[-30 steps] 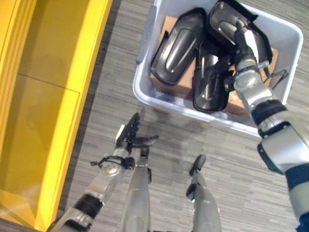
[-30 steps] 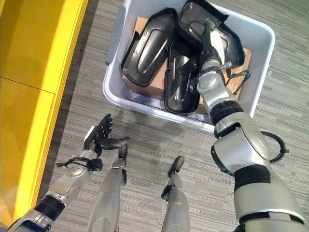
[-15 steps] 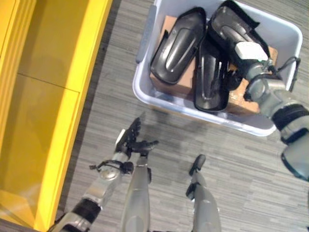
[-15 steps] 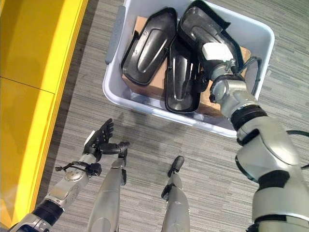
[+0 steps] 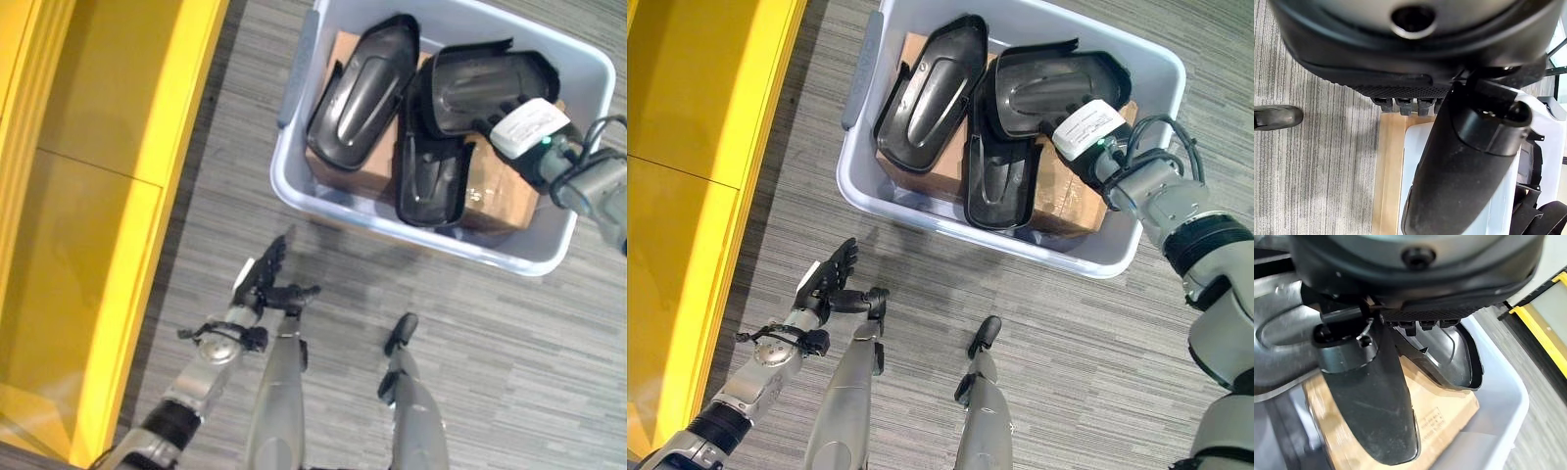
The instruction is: Move parts from the plastic box to the shelf.
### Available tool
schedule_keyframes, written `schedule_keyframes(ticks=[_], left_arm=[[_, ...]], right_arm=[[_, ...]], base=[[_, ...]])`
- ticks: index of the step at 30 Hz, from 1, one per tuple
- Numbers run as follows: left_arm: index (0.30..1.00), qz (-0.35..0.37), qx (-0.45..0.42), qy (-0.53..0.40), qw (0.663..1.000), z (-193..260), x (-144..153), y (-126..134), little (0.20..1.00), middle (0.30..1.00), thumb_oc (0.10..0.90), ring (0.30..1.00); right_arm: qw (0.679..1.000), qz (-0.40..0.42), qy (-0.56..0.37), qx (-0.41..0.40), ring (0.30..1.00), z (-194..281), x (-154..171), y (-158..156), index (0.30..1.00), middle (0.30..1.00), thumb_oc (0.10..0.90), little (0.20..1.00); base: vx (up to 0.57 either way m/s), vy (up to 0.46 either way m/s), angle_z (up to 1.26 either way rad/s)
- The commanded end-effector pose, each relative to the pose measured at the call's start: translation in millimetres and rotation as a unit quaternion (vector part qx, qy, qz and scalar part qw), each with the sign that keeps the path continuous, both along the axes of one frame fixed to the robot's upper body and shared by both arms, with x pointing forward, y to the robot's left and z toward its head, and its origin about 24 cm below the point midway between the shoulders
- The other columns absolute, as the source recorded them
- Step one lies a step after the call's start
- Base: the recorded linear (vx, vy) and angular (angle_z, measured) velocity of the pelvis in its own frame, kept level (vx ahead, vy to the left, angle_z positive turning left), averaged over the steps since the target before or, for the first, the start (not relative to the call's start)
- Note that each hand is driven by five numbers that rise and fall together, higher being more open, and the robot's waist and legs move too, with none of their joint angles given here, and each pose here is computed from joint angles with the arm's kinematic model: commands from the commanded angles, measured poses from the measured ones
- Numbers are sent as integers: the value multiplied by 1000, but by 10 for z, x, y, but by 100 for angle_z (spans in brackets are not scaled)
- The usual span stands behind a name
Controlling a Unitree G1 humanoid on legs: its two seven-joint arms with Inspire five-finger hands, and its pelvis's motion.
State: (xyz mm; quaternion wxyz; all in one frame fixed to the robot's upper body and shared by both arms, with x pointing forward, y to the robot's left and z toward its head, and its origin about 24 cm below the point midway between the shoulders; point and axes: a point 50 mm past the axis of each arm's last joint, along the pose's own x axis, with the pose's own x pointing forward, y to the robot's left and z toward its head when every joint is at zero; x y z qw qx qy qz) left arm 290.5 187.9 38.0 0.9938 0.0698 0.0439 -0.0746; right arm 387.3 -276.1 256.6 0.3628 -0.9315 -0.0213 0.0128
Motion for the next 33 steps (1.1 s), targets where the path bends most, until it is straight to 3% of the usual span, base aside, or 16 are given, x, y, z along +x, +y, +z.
schedule_keyframes(ticks=[1,24,28,33], left_arm=[[1000,-44,-5,-69,997,202,-39,-116,1000,1000,900,1000],[1000,-62,54,-55,995,204,-48,41,1000,1000,900,1000],[1000,-59,54,-53,995,194,-55,64,1000,1000,900,1000],[1000,-45,25,-53,997,160,-72,22,1000,1000,900,1000]], right_arm=[[994,-57,-55,-77,1000,538,-229,-359,1000,1000,900,1000],[982,-82,20,-169,1000,398,-442,-564,1000,1000,900,1000],[983,-83,16,-162,1000,431,-469,-573,1000,1000,900,1000],[994,-67,-40,-77,1000,664,-503,-539,1000,1000,900,1000]], base=[[0,0,0],[-1,-1,1],[-4,-7,-2],[0,0,0]])
